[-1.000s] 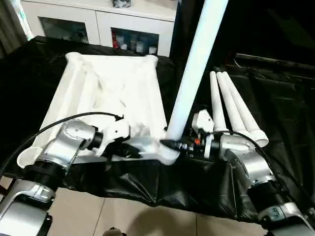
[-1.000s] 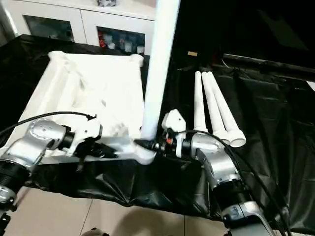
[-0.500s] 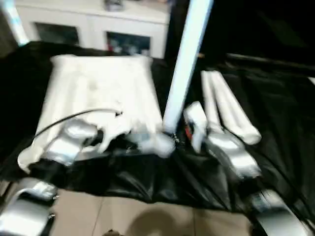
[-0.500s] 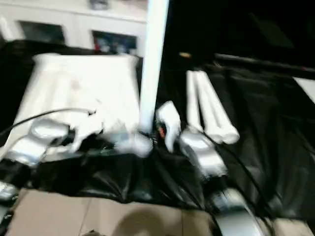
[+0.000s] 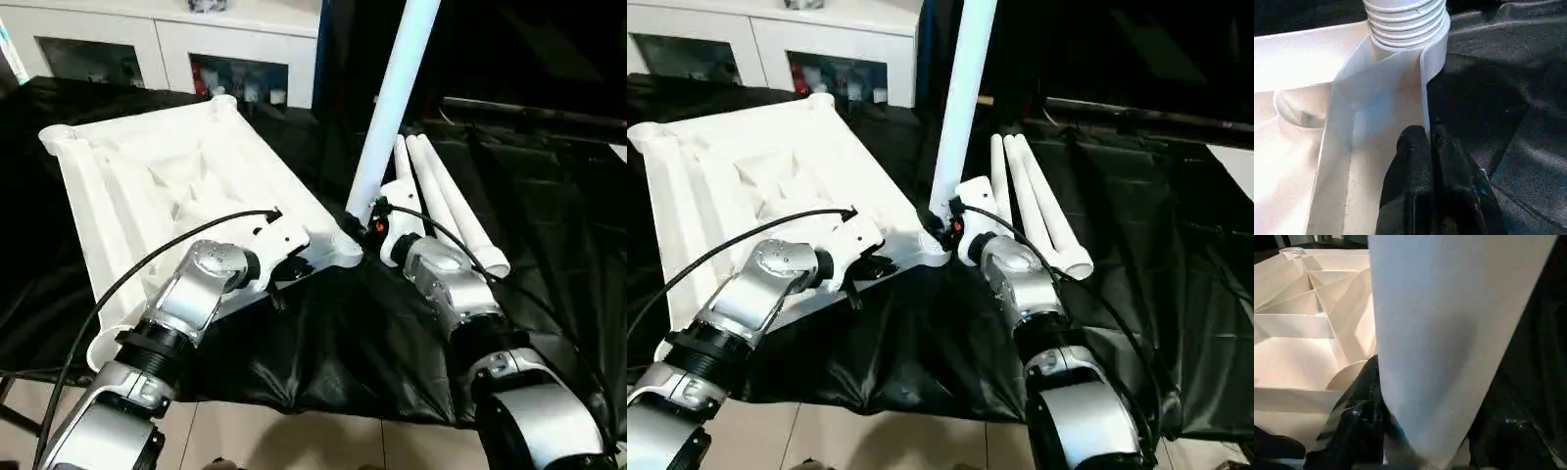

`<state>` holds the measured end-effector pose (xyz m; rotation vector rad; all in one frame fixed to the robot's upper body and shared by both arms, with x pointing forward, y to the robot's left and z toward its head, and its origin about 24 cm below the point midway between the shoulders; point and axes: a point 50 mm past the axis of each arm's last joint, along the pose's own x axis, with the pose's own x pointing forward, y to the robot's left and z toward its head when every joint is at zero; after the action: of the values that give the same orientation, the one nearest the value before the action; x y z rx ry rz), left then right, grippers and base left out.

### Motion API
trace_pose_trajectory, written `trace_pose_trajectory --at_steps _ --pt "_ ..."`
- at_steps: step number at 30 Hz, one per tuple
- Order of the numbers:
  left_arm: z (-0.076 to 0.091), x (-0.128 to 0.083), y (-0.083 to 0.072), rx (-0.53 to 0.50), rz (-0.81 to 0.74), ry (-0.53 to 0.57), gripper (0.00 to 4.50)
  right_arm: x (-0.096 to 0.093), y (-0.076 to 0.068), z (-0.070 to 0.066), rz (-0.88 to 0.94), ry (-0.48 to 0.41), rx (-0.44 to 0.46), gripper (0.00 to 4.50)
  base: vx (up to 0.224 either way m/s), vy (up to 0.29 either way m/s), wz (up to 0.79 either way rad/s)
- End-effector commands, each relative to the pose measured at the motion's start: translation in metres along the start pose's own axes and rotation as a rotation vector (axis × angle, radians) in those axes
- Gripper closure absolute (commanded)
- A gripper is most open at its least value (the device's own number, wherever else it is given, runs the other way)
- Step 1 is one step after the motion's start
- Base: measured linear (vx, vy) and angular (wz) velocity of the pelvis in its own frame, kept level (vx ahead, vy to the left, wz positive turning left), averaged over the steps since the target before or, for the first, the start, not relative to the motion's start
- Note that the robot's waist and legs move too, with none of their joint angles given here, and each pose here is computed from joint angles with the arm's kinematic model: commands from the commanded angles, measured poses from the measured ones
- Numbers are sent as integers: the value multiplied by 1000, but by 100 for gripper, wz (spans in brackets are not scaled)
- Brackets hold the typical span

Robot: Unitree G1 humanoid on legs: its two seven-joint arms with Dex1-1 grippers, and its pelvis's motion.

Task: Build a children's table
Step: Insert table leg to table base

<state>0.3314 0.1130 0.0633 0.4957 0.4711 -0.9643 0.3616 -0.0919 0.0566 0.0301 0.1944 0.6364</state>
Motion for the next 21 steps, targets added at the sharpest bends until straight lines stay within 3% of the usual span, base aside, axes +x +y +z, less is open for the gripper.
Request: trace_pose_trajectory --at_steps 1,7,8,10,12,14,21 --pt "19 4 -8 70 -47 -41 450 0 13 -39 17 171 66 264 0 0 0" --pt "17 0 -6 69 -41 -30 450 4 17 -37 43 171 44 264 0 0 0" --pt "17 -1 -5 70 -44 -29 450 4 18 -36 49 167 41 229 0 0 0" --pt "16 -2 -4 74 -47 -28 450 6 19 -34 59 158 39 229 0 0 0" --pt "16 -3 -3 72 -47 -28 450 6 19 -32 67 148 35 187 0 0 0" --pt "15 -4 -3 71 -49 -28 450 7 19 -30 75 142 37 187 0 0 0" --pt "10 -8 -3 79 -65 -18 450 6 18 -24 129 106 20 114 0 0 0"
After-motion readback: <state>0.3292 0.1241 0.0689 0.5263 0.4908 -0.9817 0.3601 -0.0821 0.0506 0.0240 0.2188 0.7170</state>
